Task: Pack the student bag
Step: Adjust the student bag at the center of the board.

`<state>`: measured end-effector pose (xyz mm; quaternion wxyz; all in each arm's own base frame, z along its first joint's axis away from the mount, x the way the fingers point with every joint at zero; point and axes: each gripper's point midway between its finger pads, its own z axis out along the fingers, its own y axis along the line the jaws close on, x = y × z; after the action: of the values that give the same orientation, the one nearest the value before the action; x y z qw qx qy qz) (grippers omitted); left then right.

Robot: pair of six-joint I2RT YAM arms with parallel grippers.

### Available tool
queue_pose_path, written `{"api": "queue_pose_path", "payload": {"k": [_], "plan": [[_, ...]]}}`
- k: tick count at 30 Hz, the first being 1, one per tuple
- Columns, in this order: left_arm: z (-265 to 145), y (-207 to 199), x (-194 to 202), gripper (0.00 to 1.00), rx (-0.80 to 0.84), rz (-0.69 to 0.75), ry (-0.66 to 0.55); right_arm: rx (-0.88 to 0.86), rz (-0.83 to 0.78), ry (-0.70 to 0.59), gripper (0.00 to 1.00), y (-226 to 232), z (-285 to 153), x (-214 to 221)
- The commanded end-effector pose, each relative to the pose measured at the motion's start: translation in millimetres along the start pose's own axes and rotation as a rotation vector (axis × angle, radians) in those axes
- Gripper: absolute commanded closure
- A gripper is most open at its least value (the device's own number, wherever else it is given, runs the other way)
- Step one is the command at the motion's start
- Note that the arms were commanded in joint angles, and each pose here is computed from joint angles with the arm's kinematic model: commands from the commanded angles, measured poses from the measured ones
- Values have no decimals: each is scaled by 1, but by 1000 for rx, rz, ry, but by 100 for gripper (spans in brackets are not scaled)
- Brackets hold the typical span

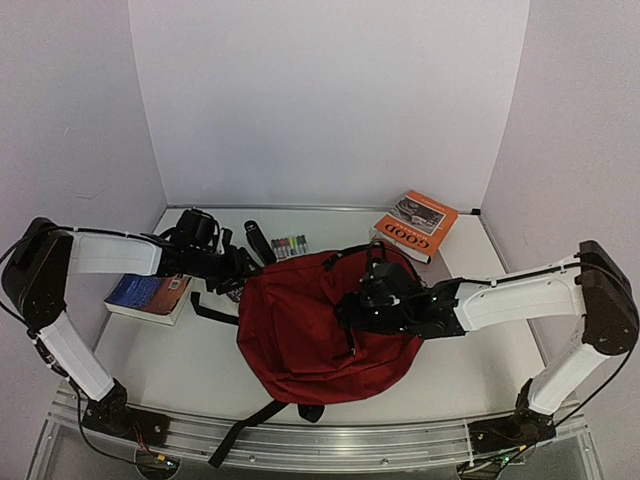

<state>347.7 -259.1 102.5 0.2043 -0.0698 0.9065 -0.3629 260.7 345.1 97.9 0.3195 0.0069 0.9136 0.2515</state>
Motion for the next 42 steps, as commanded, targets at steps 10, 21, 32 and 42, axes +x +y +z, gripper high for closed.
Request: {"api": "queue_pose_path", "payload": {"k": [10,21,32,42], "plan": [[-41,30,67,22,14,-125,61,72,-206,-19,23,14,-4,-24],[-24,37,80,34,-16,-111,97,243,-281,-3,34,-3,30,-21],[-12,52,81,85,-54,-152,75,300,-228,28,78,-35,34,-15],[-13,54,67,100,-87,-173,23,221,-92,80,97,-73,29,-17]]}}
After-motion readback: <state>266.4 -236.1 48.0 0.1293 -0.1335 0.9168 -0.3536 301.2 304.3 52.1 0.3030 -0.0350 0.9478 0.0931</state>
